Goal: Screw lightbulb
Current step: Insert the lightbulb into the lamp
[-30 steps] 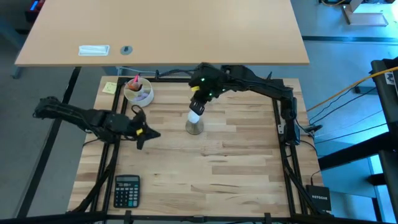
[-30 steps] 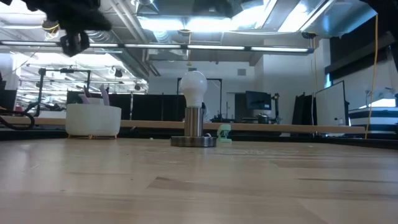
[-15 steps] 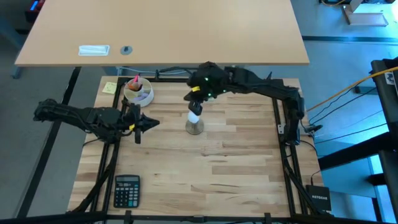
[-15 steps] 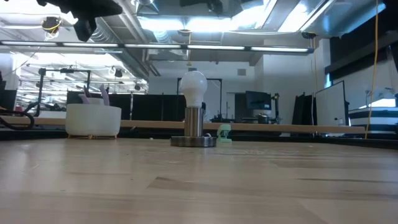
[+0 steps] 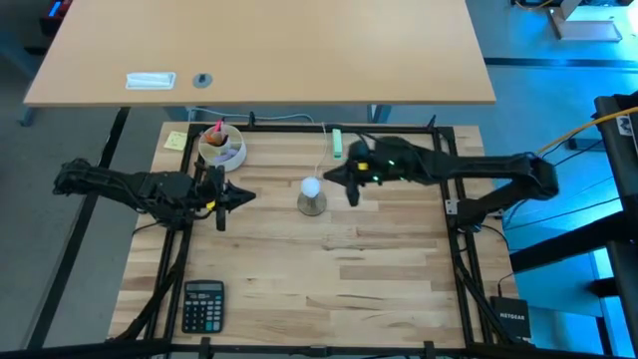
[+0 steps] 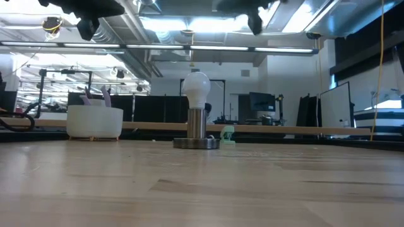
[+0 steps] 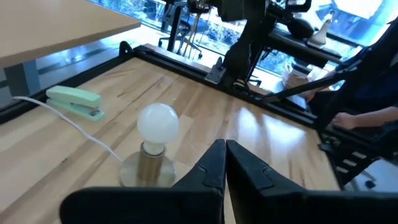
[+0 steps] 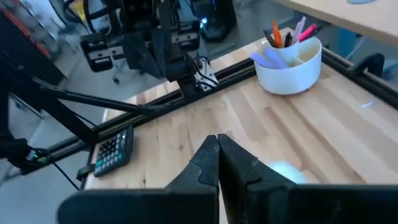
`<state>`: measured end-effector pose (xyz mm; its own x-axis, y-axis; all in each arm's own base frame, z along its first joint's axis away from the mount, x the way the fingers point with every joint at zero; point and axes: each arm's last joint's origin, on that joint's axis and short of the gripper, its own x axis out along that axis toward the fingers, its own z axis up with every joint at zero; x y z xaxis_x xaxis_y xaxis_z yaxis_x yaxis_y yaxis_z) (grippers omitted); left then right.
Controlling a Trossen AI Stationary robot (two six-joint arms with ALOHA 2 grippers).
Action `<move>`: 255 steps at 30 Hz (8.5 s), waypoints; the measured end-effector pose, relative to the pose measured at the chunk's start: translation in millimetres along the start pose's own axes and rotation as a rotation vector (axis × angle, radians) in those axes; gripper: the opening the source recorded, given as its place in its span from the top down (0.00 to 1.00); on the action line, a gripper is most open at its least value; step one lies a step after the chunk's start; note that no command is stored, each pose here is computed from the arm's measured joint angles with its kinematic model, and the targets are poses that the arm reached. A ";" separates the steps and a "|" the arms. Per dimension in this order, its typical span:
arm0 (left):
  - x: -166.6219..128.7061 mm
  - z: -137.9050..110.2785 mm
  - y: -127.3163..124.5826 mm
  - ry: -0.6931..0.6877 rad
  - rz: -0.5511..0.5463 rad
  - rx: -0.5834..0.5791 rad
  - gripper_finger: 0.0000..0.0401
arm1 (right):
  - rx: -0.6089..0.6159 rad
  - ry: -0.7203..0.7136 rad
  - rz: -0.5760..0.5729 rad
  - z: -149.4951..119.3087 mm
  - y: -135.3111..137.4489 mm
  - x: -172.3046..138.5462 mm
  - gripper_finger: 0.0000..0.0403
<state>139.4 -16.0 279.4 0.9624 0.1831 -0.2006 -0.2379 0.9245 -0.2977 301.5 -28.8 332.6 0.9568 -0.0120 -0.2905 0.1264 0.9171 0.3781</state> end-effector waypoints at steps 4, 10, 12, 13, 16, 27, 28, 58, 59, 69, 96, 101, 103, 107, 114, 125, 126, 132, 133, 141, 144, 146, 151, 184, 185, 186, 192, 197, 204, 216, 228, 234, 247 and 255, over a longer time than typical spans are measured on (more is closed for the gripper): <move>0.7 0.6 2.7 -0.002 0.020 0.008 1.00 | 0.034 -0.054 0.025 -32.9 -11.4 -18.1 1.00; 2.0 -3.9 10.1 0.055 0.067 -0.019 1.00 | 0.059 0.020 0.040 -73.2 -24.7 -33.8 1.00; 2.0 -6.2 11.4 0.083 0.070 -0.015 1.00 | 0.064 0.045 0.060 -81.5 -26.9 -36.3 1.00; 2.1 -7.2 11.9 0.094 0.074 -0.012 1.00 | 0.066 0.062 0.067 -86.1 -28.3 -37.2 1.00; 1.8 -9.3 12.7 0.115 0.081 -0.003 1.00 | 0.073 0.115 0.065 -100.3 -33.2 -38.3 1.00; 2.0 -9.1 12.6 0.113 0.081 -0.021 1.00 | 0.097 0.107 0.098 -105.1 -34.3 -38.3 1.00; 2.0 -9.2 12.6 0.113 0.081 -0.020 1.00 | 0.096 0.101 0.100 -104.5 -34.1 -38.3 1.00; 6.6 -16.6 13.9 0.090 0.074 -0.072 0.99 | 0.171 0.085 0.203 -68.6 -17.2 -41.0 1.00; 6.6 -16.6 13.9 0.090 0.074 -0.071 0.99 | 0.144 0.092 0.199 -59.3 -13.5 -41.6 1.00; 8.4 -17.9 13.8 0.103 0.078 -0.044 0.99 | -0.131 0.339 0.014 26.2 15.3 -20.3 1.00; 45.9 -37.4 9.3 0.132 -0.027 0.230 1.00 | -0.368 0.788 -0.137 49.9 10.1 85.2 0.27; 47.0 -58.0 15.8 0.142 -0.061 0.235 1.00 | -0.354 0.798 -0.182 45.2 6.5 92.4 0.08; 47.1 -69.4 21.3 0.177 -0.015 0.215 1.00 | -0.353 0.799 -0.188 43.3 5.1 95.9 0.04; 50.1 -81.3 29.9 0.200 0.034 0.222 0.94 | -0.361 0.819 -0.185 38.5 -1.0 103.6 0.02; 66.9 -79.1 46.7 0.160 0.139 0.141 0.66 | -0.298 0.802 -0.147 40.3 -13.4 110.0 0.05; 114.1 -97.6 77.2 0.135 0.145 0.078 0.27 | -0.292 0.733 -0.105 47.2 -9.3 110.4 0.05; 117.9 -100.1 78.6 0.131 0.126 0.093 0.27 | -0.281 0.717 -0.108 48.2 -9.1 111.4 0.05; 135.9 -109.5 84.6 0.032 0.032 0.184 0.27 | -0.258 0.665 -0.100 51.9 -7.8 114.6 0.05; 137.9 -112.3 85.6 0.031 0.013 0.183 0.28 | -0.258 0.665 -0.099 51.9 -7.8 114.7 0.05; 155.1 -127.0 89.2 0.039 -0.030 0.240 0.31 | -0.258 0.652 -0.096 52.9 -7.6 115.4 0.05; 166.6 -128.0 89.2 0.045 -0.049 0.274 0.31 | -0.259 0.642 -0.095 53.7 -7.5 116.0 0.05; 172.7 -129.4 89.4 0.051 -0.056 0.283 0.31 | -0.257 0.639 -0.097 54.4 -8.9 115.9 0.05; 184.5 -133.1 90.9 0.063 -0.054 0.280 0.31 | -0.239 0.625 -0.097 55.5 -9.0 116.6 0.05; 208.3 -139.0 108.5 0.049 -0.025 0.240 0.50 | -0.261 0.637 -0.113 54.5 -9.7 116.0 0.05; 208.3 -139.1 108.2 0.050 -0.033 0.241 0.53 | -0.265 0.644 -0.115 54.0 -9.9 115.6 0.05; 208.3 -139.3 107.7 0.051 -0.041 0.243 0.55 | -0.263 0.652 -0.120 53.6 -10.7 115.0 0.05; 212.4 -140.9 97.7 0.064 -0.077 0.281 0.58 | -0.197 0.746 -0.180 45.0 -16.4 111.7 0.05; 224.8 -142.1 81.2 0.095 -0.125 0.327 0.52 | -0.203 0.786 -0.203 42.2 -17.0 108.8 0.05; 236.0 -140.0 74.3 0.081 -0.145 0.338 0.53 | -0.195 0.839 -0.212 39.0 -17.0 104.1 0.05; 236.5 -141.1 70.1 0.087 -0.156 0.314 0.53 | -0.316 0.883 -0.185 33.4 0.1 99.2 0.05; 236.1 -143.0 64.6 0.090 -0.173 0.315 0.53 | -0.390 0.869 -0.128 21.1 20.2 108.3 0.05; 236.1 -143.1 64.4 0.090 -0.169 0.318 0.54 | -0.376 0.917 -0.092 8.6 15.8 121.4 0.05; 236.2 -143.7 63.7 0.094 -0.167 0.319 0.53 | -0.402 0.994 -0.132 -6.2 2.6 134.5 0.05; 236.2 -143.7 63.7 0.095 -0.167 0.319 0.54 | -0.390 1.039 -0.141 -19.7 -7.8 138.0 0.05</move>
<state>332.7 38.0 78.9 0.9646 0.0026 -0.2637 -0.0112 0.9995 -0.0312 427.4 -29.8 272.2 0.2337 0.0459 -0.9712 -0.0485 0.9982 0.0356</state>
